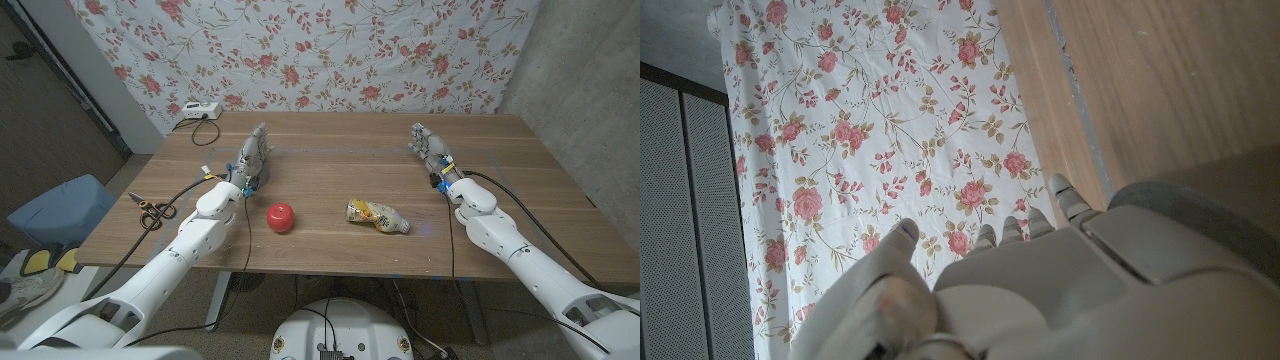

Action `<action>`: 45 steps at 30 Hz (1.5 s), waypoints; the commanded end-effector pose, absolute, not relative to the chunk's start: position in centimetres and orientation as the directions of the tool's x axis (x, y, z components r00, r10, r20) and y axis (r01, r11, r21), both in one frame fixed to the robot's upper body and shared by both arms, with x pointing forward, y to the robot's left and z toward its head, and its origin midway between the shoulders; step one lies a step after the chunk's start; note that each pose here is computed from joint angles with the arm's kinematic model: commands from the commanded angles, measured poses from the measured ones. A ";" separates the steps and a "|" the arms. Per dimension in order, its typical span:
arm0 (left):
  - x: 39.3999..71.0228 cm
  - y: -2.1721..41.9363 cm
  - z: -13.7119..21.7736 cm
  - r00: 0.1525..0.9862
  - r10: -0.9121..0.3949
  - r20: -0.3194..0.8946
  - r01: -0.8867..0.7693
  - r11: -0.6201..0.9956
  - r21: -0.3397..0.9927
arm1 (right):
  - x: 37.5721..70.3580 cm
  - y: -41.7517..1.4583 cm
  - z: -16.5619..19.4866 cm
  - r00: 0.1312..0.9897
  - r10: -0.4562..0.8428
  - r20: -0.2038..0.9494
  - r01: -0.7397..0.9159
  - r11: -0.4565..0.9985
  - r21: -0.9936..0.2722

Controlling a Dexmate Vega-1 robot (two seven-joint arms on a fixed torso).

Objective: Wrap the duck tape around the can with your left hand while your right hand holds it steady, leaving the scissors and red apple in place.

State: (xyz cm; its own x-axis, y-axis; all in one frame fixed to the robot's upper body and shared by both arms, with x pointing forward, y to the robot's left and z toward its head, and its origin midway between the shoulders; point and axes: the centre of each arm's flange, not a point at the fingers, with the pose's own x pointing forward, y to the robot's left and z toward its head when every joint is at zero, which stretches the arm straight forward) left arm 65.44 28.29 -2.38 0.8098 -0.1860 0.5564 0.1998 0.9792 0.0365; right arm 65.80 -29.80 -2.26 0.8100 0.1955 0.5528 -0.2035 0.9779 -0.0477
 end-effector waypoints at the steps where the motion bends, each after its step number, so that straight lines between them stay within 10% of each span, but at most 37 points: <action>1: 65.9 27.6 -1.3 0.807 -0.200 0.556 0.195 0.978 0.069 | 66.0 -30.3 -1.9 0.812 0.208 0.546 -0.192 0.978 -0.087; 45: 64.8 24.0 1.8 0.802 -0.277 0.530 0.195 0.959 0.206 | 56.4 -31.6 -2.4 0.854 0.361 0.375 -0.052 0.776 -0.628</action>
